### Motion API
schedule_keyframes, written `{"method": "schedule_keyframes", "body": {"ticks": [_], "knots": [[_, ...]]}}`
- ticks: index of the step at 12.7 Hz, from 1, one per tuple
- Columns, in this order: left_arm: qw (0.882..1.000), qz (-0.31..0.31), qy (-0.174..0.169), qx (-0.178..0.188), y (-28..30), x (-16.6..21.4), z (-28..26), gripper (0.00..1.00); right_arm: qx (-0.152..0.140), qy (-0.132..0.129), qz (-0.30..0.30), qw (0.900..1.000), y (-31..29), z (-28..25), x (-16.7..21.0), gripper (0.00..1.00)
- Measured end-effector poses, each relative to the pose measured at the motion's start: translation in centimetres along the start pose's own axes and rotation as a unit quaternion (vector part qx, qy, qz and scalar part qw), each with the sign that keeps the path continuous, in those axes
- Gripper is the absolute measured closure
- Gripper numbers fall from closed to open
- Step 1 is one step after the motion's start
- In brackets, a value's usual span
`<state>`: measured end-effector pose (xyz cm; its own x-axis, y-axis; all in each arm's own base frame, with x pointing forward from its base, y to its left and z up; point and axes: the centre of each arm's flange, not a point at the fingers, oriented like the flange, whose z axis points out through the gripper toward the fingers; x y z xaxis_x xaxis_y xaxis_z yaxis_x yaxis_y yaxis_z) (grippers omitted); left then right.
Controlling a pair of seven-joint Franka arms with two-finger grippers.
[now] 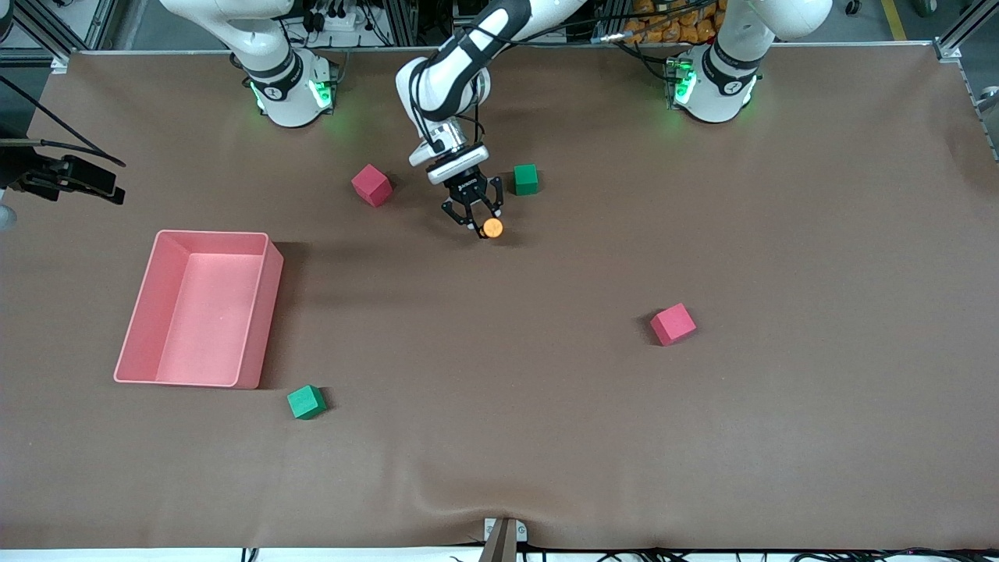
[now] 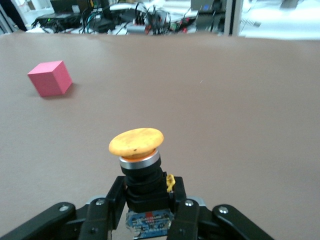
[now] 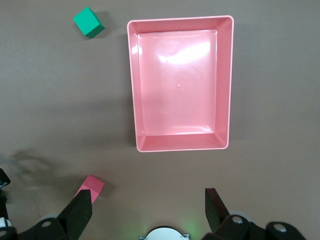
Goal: Place and upright button with both arms
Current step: 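Lower the button upright onto the table and open the left gripper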
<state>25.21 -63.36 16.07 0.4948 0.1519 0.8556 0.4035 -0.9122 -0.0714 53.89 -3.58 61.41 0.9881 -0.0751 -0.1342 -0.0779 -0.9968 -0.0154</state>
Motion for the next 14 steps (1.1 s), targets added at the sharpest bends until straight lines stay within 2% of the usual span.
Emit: {"method": "schedule_keyframes", "body": {"ticks": [3, 6, 8, 14], "knots": [[0.999, -0.008, 0.035, -0.008, -0.1, -0.1, 0.2, 0.58, 0.0, 0.0, 0.0, 1.0, 0.0, 0.0, 0.0, 0.0], [0.996, -0.002, 0.085, 0.001, -1.2, -2.8, 3.3, 0.58, 0.0, -0.001, 0.001, 1.0, 0.1, 0.0, 0.0, 0.0], [0.996, 0.007, 0.093, 0.004, -1.7, -4.6, 4.5, 0.58, 0.0, -0.001, 0.001, 1.0, 0.1, 0.0, 0.0, 0.0], [0.994, 0.019, 0.104, 0.004, -2.0, -5.6, 5.5, 0.58, 0.0, -0.001, 0.001, 1.0, 0.1, 0.0, 0.0, 0.0]]}}
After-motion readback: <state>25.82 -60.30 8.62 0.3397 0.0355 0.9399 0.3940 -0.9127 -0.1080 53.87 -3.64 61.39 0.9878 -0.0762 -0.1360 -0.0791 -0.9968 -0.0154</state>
